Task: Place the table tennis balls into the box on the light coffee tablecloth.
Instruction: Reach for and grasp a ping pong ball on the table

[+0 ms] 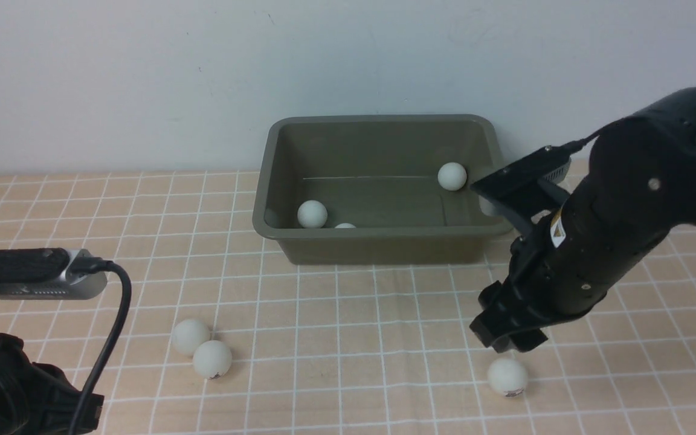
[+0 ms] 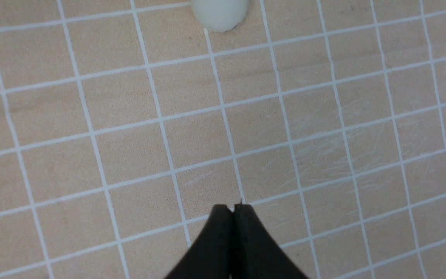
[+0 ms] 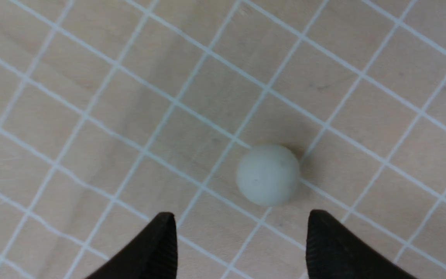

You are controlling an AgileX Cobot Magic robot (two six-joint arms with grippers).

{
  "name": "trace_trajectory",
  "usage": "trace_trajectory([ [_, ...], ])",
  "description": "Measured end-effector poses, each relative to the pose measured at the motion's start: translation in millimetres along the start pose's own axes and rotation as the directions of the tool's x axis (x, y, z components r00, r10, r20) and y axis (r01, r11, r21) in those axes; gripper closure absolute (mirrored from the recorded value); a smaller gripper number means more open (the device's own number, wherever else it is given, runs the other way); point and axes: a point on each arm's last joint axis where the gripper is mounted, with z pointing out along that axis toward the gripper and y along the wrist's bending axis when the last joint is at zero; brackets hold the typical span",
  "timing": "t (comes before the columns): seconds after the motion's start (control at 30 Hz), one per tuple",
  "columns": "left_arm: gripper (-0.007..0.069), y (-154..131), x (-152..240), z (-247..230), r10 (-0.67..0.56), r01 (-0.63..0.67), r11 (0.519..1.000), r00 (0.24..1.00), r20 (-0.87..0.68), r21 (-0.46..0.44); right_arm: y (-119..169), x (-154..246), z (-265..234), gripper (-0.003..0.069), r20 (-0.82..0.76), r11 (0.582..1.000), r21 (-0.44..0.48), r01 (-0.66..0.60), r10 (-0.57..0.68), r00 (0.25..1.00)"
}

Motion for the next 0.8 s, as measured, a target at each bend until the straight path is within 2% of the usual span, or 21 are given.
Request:
trace_trajectory([
  [0.13,0.0694,0.0,0.0,0.0,0.0,0.0,1.0,1.0,0.0,0.0,-2.6,-4.5,17.0,0.0244,-0.014,0.999,0.042,-0.014,0.015,1.0],
  [0.43,0.0694,0.0,0.0,0.0,0.0,0.0,1.0,1.0,0.0,0.0,-0.9,-10.5,52.1,0.0244,-0.058,0.999,0.043,-0.014,0.016,0.998],
  [0.8,0.0694,0.0,0.0,0.0,0.0,0.0,1.0,1.0,0.0,0.0,-0.4,-8.5,67.3,0.0244,-0.116,0.999,0.046,-0.006,0.011,0.993],
])
